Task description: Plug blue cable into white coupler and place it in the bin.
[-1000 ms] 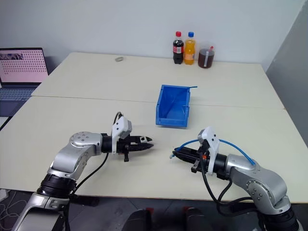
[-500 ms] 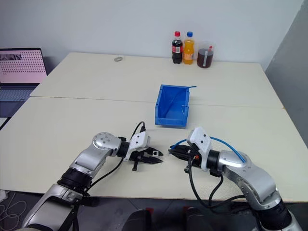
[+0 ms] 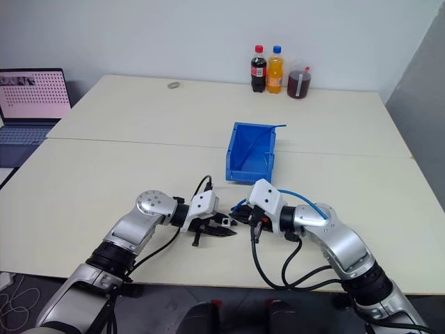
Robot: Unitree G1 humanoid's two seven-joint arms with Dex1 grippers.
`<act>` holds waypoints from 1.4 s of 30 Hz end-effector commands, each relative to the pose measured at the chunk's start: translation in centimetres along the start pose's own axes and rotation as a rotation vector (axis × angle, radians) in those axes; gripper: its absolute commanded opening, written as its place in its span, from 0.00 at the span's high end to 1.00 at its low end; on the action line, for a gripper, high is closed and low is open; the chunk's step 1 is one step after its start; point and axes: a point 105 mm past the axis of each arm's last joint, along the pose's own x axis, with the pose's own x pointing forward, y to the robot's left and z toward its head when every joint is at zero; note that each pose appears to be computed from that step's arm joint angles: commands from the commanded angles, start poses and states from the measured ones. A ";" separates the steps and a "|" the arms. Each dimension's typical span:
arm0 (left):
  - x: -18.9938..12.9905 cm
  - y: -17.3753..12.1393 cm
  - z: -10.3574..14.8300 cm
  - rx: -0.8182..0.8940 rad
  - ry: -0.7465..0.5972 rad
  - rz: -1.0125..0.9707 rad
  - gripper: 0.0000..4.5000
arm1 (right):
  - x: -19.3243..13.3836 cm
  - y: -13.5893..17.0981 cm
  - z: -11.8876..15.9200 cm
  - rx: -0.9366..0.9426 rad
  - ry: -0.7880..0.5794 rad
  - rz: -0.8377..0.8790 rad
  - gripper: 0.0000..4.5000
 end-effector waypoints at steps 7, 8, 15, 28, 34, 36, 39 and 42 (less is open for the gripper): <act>0.2 -0.5 -0.8 -0.007 0.053 -0.033 0.82 | 0.9 0.2 0.5 -0.074 0.023 0.033 0.99; 0.2 -0.5 -0.9 -0.007 0.055 -0.033 0.82 | 1.0 0.2 0.4 -0.077 0.028 0.035 0.99; 0.3 -0.4 -0.9 -0.004 0.060 -0.037 0.82 | 1.3 0.1 -0.4 -0.092 0.068 0.041 0.99; 0.4 -0.4 -1.1 -0.006 0.071 -0.038 0.82 | 1.4 1.2 -1.4 -0.170 0.148 0.143 0.99; 0.4 -0.4 -1.2 -0.002 0.076 -0.039 0.82 | 1.7 1.2 -1.7 -0.176 0.190 0.196 0.99; 0.4 -0.4 -1.1 0.002 0.077 -0.041 0.82 | 2.2 0.8 -1.4 -0.163 0.207 0.214 0.99; 0.5 -0.4 -1.1 0.006 0.077 -0.044 0.82 | 3.0 0.7 -1.2 -0.120 0.227 0.237 0.99; 0.5 -0.5 -1.1 0.009 0.076 -0.045 0.82 | 3.4 0.6 -1.6 -0.115 0.257 0.250 0.99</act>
